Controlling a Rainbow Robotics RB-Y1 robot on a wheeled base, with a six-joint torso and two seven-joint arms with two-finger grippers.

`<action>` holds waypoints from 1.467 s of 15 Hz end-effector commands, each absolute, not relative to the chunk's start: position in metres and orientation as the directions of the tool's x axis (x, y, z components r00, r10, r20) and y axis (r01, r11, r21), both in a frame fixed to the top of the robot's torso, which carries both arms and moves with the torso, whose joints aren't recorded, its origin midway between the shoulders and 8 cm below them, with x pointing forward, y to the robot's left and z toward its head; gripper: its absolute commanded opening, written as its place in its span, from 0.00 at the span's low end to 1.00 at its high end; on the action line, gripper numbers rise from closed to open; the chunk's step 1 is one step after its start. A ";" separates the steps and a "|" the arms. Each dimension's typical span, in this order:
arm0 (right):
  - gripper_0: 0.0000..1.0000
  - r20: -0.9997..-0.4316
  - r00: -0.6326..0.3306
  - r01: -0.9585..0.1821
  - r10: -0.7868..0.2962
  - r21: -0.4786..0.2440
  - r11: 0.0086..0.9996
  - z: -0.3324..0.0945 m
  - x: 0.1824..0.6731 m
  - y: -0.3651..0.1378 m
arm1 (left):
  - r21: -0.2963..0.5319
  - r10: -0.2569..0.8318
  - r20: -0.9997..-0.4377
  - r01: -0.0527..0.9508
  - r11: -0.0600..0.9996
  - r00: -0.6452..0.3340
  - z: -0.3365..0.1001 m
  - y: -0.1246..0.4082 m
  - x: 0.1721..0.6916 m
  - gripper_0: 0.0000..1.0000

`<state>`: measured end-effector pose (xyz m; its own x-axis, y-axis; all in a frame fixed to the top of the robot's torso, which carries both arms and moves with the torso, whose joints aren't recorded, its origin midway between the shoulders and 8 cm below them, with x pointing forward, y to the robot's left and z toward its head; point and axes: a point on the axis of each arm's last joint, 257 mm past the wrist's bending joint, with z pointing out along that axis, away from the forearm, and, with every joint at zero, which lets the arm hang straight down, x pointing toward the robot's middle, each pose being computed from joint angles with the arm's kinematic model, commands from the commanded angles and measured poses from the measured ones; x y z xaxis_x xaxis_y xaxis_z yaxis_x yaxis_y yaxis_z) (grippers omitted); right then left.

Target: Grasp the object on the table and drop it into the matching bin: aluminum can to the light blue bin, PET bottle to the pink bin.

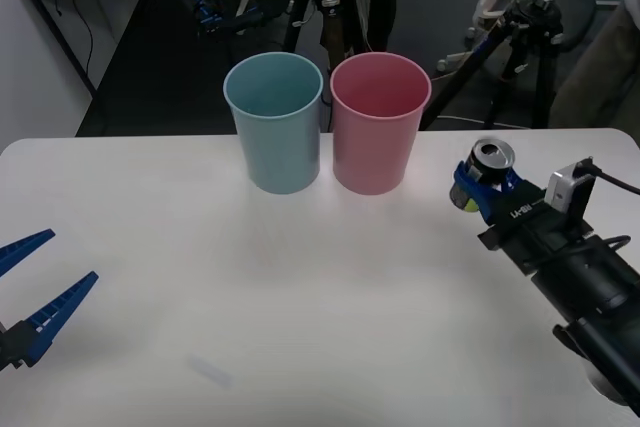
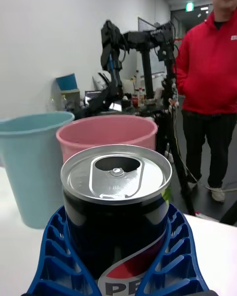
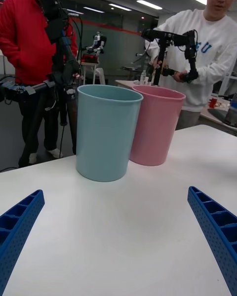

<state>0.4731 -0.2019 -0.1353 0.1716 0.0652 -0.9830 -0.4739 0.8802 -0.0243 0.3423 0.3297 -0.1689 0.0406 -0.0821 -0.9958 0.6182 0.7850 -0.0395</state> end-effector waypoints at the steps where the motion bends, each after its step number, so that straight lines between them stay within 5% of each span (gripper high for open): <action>1: 0.00 -0.976 0.176 -0.516 0.128 0.019 0.856 -0.106 0.463 -0.180 | -0.039 -0.082 -0.996 0.618 0.785 0.041 -0.169 0.330 0.342 1.00; 11: 0.00 -0.943 0.207 -0.674 0.261 0.056 0.736 -0.009 0.461 -0.061 | -0.039 -0.082 -0.996 0.618 0.785 0.041 -0.169 0.330 0.342 1.00; 22: 0.00 -0.954 0.201 -0.643 0.222 0.043 0.765 0.017 0.593 0.030 | -0.039 -0.082 -0.996 0.618 0.785 0.041 -0.169 0.330 0.342 1.00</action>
<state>0.5845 0.0252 0.0170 0.2059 0.2260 -0.9521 -0.6474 0.7611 0.0406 0.3422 0.3297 -0.1689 0.0406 -0.0821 -0.9958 0.6182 0.7850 -0.0395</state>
